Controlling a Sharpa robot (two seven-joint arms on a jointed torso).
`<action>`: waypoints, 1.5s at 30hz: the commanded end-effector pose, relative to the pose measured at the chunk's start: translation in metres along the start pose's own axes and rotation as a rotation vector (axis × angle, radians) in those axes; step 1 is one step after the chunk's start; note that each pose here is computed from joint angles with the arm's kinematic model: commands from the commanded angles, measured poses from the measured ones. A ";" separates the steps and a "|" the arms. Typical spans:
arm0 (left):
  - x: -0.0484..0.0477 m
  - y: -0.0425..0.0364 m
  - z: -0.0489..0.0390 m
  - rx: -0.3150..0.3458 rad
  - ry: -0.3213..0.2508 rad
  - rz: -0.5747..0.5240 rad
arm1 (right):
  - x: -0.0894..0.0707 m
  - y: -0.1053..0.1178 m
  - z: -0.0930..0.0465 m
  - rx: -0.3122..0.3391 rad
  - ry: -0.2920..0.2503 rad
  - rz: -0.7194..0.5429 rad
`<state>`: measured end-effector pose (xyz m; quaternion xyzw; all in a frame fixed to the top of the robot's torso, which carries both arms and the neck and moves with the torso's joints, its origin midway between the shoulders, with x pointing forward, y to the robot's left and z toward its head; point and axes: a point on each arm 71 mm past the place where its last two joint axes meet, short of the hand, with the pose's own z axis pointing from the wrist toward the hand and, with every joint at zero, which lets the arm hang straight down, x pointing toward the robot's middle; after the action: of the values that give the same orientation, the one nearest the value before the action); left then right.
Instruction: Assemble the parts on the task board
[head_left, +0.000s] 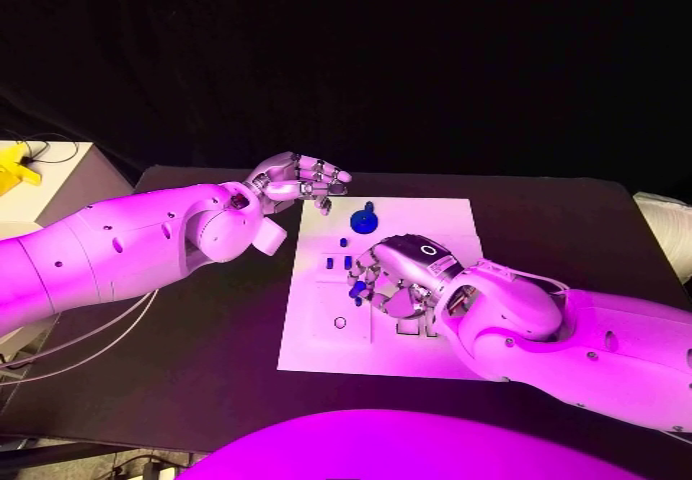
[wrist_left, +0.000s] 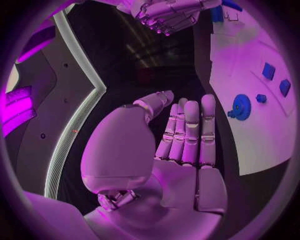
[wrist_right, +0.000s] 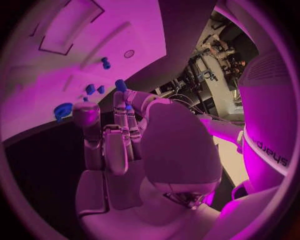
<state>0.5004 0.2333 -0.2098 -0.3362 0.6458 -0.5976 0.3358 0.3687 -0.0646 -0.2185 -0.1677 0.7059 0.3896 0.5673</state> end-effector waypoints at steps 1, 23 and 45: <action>0.0030 -0.0009 0.0011 0.008 0.020 -0.013 | 0.010 0.008 0.002 -0.055 0.026 -0.035; 0.0045 -0.0009 0.0015 0.005 0.025 -0.015 | 0.043 0.017 0.013 -0.059 0.101 -0.043; 0.0033 -0.0008 0.0004 0.002 0.022 -0.014 | 0.050 0.009 0.013 -0.031 0.134 -0.066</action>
<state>0.4998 0.2324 -0.2100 -0.3355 0.6476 -0.5980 0.3323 0.3571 -0.0387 -0.2608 -0.2138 0.7279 0.3766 0.5315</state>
